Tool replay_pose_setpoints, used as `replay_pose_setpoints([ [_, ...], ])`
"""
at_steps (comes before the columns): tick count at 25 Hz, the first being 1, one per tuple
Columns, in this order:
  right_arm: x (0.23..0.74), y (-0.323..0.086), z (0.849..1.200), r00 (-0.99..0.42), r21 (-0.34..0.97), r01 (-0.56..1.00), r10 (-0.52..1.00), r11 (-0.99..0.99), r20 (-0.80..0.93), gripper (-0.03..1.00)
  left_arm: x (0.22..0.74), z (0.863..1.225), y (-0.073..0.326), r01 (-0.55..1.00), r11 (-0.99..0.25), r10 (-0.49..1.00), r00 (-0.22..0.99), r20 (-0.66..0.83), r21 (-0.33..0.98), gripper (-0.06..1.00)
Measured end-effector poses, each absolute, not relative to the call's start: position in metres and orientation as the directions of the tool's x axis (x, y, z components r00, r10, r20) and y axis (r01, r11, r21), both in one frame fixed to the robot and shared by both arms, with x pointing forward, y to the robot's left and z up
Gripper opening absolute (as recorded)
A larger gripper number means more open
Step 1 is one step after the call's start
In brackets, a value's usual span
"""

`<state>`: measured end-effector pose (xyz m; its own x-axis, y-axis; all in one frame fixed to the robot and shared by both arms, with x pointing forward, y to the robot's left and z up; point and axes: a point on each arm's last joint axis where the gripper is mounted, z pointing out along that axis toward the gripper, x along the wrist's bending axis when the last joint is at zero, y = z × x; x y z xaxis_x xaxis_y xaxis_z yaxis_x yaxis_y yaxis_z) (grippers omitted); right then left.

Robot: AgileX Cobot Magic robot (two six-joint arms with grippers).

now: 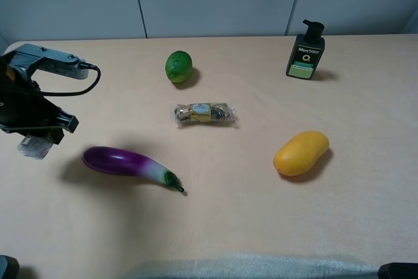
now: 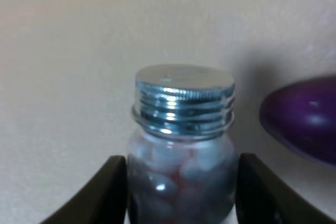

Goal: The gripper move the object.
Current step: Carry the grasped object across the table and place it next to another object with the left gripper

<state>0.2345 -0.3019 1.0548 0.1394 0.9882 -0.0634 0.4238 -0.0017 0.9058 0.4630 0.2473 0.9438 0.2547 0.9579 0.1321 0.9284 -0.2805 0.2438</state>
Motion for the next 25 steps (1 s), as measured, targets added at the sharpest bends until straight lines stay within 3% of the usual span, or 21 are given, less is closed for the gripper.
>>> replay_pose_setpoints([
  [12,0.235,-0.302,1.055,0.139,0.906,0.424,0.988,-0.002,-0.063,0.69,0.480,0.887,0.239,0.951,-0.261,0.964,0.248,0.096,0.164,0.53],
  [25,0.235,-0.302,1.055,0.139,0.906,0.424,0.988,-0.002,-0.063,0.69,0.489,0.881,0.234,0.933,-0.261,0.965,0.252,0.068,0.248,0.53],
])
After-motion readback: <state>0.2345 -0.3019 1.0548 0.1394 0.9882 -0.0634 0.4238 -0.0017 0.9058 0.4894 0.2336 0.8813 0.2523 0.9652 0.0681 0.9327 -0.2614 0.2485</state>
